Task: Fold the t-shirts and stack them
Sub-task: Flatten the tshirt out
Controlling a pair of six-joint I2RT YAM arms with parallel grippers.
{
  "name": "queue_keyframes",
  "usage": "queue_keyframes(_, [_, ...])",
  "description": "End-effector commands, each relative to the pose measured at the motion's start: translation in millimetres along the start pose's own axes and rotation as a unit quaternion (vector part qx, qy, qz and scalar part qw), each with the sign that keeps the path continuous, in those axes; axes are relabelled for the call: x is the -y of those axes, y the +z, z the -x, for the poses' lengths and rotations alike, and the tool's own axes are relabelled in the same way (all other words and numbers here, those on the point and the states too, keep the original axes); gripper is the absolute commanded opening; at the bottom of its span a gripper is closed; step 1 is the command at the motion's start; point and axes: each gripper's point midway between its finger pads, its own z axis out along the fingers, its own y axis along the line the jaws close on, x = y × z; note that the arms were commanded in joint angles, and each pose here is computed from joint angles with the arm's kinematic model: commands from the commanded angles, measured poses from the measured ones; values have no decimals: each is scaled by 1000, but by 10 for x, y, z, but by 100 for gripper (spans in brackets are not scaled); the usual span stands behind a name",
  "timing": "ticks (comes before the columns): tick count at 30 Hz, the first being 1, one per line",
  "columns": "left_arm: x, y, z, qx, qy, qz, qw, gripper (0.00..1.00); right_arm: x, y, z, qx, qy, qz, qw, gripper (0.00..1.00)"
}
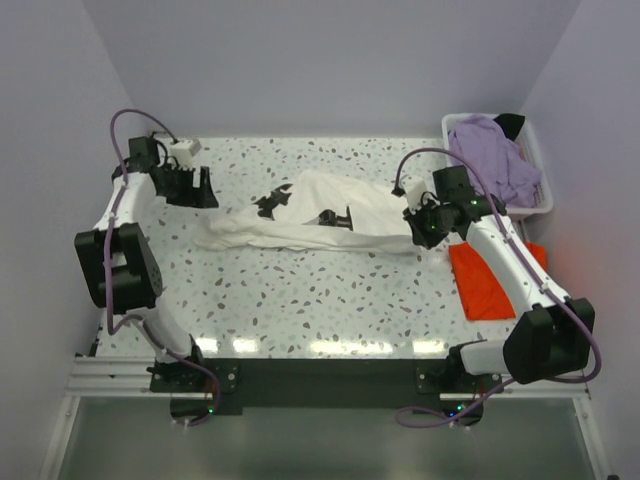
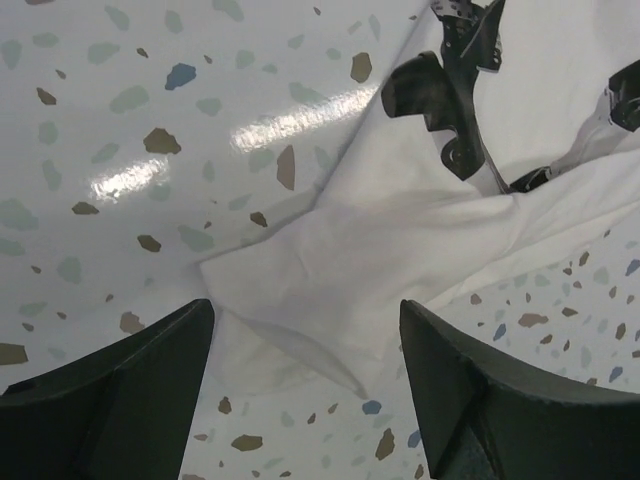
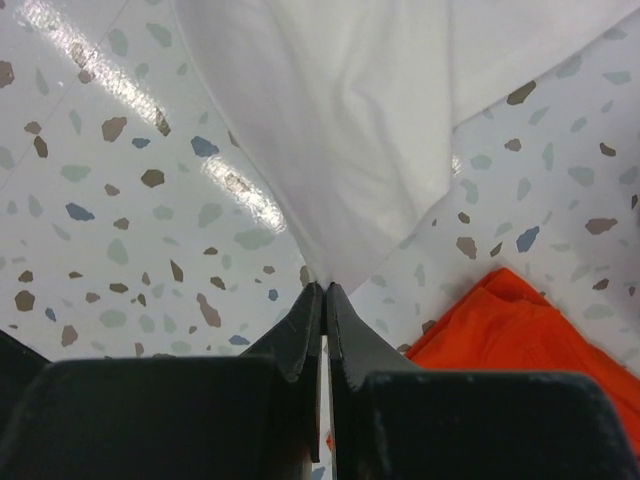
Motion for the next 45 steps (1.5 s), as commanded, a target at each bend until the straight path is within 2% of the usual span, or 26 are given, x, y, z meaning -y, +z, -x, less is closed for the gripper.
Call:
queue_keyframes(1, [-270, 63, 39, -31, -52, 84, 995, 79, 22, -75, 47, 14, -14, -9, 1000, 0])
queue_keyframes(5, [-319, 91, -208, -84, -79, 104, 988, 67, 17, -108, 18, 13, -17, -13, 1000, 0])
queue_keyframes(11, [-244, 103, -643, -147, -96, 95, 980, 65, -26, -119, -92, 7, -20, -12, 1000, 0])
queue_keyframes(13, [-272, 99, -717, -160, -96, 98, 977, 61, -37, -120, -119, 4, -20, -12, 1000, 0])
queue_keyframes(20, [-451, -99, -852, -166, -100, 96, 976, 24, -47, -164, -196, -3, -25, -18, 1000, 0])
queue_keyframes(23, [-468, -146, -855, -162, -68, 98, 980, 13, -75, -154, -265, -11, -26, -13, 1000, 0])
queue_keyframes(25, [-476, -182, -759, -136, -50, 96, 985, 10, -83, -138, -300, -15, -28, -12, 999, 0])
queue_keyframes(27, [-367, -170, -653, -111, -53, 66, 990, 15, -97, -116, -328, -18, -28, -8, 999, 0])
queue_keyframes(28, [-313, -161, -582, -97, -58, 52, 992, 23, -109, -108, -345, -20, -27, -6, 999, 0])
queue_keyframes(29, [-266, -151, -533, -85, -68, 42, 993, 46, -112, -102, -350, -21, -28, -4, 999, 0])
queue_keyframes(32, [-93, -132, -342, -48, -95, 13, 994, 63, -120, -85, -378, -26, -29, -2, 999, 0])
queue_keyframes(36, [-135, -35, -318, -49, -128, 37, 990, 66, -129, -74, -398, -28, -29, 0, 999, 0])
queue_keyframes(39, [-228, 63, -448, -77, -154, 54, 984, 62, -122, -74, -397, -28, -30, -1, 999, 0])
queue_keyframes(45, [-212, 235, -542, -90, -189, 33, 977, 57, -116, -81, -377, -27, -31, -1, 999, 0])
